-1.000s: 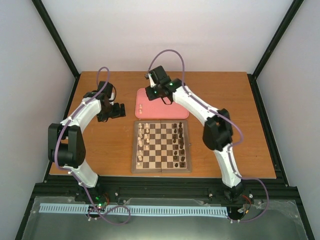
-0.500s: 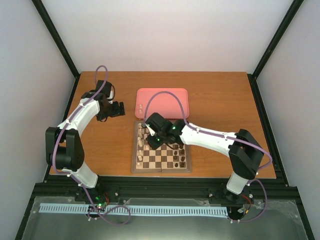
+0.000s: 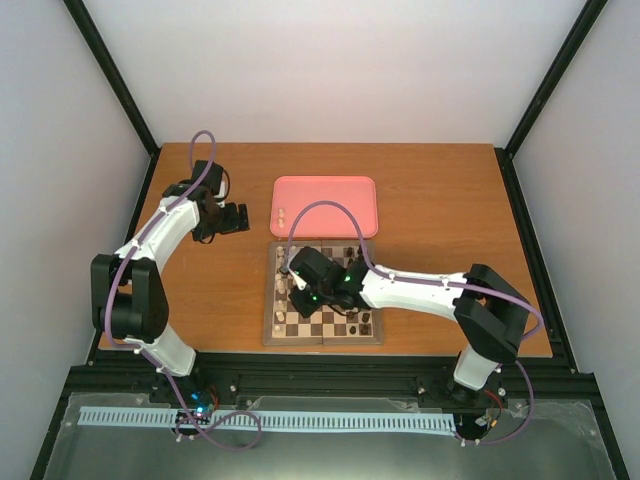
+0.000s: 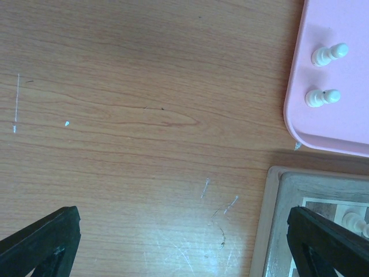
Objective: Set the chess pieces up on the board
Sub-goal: Place the chess piece on the chessboard.
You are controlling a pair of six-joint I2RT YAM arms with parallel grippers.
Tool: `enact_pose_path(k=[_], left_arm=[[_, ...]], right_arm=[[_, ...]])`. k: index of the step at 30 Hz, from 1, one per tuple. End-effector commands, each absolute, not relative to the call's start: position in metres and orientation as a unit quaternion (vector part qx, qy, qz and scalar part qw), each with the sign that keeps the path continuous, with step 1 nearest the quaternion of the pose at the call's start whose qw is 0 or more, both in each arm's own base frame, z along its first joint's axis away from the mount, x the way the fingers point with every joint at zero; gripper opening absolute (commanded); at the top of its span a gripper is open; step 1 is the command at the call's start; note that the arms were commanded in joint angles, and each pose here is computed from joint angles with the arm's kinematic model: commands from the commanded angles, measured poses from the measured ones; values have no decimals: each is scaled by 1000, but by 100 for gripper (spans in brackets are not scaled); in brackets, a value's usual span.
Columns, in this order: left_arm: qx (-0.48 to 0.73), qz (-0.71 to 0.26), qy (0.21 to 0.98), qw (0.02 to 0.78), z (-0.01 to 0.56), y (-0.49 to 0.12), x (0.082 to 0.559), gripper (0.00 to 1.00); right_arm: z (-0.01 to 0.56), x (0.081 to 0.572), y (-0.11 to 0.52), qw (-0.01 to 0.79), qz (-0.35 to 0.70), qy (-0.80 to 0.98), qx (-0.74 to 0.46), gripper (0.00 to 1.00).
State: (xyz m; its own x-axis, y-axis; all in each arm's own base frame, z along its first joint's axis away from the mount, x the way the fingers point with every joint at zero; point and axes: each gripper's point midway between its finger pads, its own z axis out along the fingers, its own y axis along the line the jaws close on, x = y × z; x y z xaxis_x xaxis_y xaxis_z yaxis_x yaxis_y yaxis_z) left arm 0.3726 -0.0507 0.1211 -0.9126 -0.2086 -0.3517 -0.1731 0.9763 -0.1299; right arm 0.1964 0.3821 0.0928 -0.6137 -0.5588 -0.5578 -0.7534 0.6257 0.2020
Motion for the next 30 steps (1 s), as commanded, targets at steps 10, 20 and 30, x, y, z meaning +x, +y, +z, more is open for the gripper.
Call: enact_pose_path(k=[10, 20, 30], left_arm=[[-86, -43, 973, 210, 135, -50, 372, 100], [-86, -43, 973, 210, 136, -50, 372, 100], [-85, -43, 974, 205, 132, -51, 373, 100]], right_arm=[[79, 191, 402, 255, 236, 852, -391, 3], [68, 196, 407, 262, 227, 851, -394, 4], [61, 197, 409, 258, 220, 852, -400, 4]])
